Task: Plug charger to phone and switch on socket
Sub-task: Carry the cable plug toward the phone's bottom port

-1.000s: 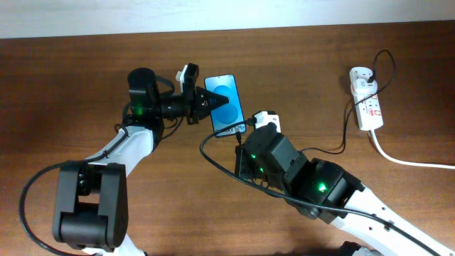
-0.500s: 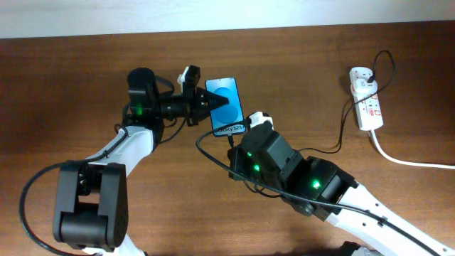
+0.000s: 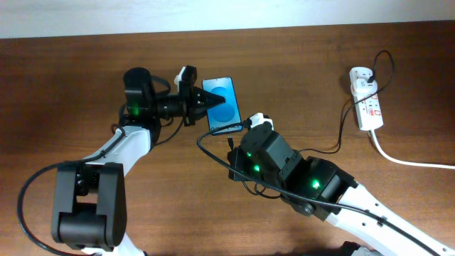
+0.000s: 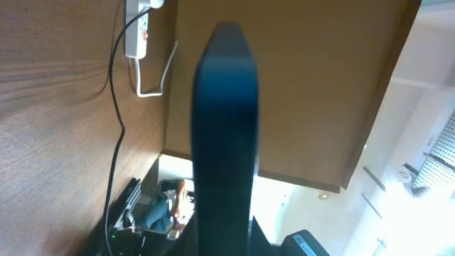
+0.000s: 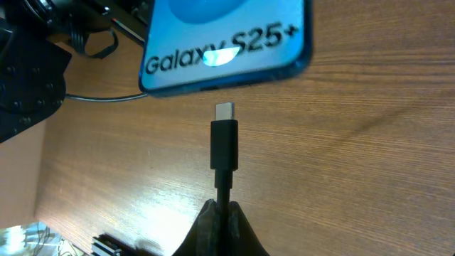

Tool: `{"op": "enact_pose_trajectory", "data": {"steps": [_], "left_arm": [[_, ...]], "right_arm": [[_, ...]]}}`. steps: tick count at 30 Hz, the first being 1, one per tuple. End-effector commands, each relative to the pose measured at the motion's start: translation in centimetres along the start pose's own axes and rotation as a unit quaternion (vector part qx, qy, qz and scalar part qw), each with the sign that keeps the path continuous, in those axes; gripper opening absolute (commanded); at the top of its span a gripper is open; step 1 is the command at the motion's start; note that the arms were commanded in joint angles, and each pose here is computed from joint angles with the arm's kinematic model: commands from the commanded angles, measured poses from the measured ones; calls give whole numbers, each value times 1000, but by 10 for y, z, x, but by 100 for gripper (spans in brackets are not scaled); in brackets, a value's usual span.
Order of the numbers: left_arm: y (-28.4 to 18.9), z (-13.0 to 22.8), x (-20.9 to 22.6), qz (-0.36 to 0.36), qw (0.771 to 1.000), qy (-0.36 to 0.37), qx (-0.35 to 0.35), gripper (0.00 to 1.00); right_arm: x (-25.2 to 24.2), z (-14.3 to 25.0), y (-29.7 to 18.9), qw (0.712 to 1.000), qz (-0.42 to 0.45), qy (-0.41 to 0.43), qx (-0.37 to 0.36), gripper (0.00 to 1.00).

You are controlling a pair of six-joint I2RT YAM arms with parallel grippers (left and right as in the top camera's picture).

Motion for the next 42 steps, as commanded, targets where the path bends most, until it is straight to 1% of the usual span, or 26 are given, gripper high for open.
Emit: {"op": "enact_pose_trajectory", "data": {"steps": [1,6,23,42], "left_arm": [[-4,-1,-6,2,1000,8,8,0],[-4,-2,-6,2,1000,21,8,0],[-2,-1,-6,2,1000,21,10,0],[3,5,-5,-3,999,-6,35,0]], "right_arm": [[2,2,2,1000,-4,4,7,4],[2,2,2,1000,-6,4,6,4],[7,-3,2,1000,-19,0,-7,4],[6,-3,2,1000,-19,0,-7,4]]}}
Point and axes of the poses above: each gripper's point midway between its finger pads, its own y axis out along the fingers, its own x axis along the line the jaws close on, z = x × y, the point moved 7 cm from there along -y, back along the fingers, and after that the axes turned 10 degrees about -y, right-handed, at the moved point
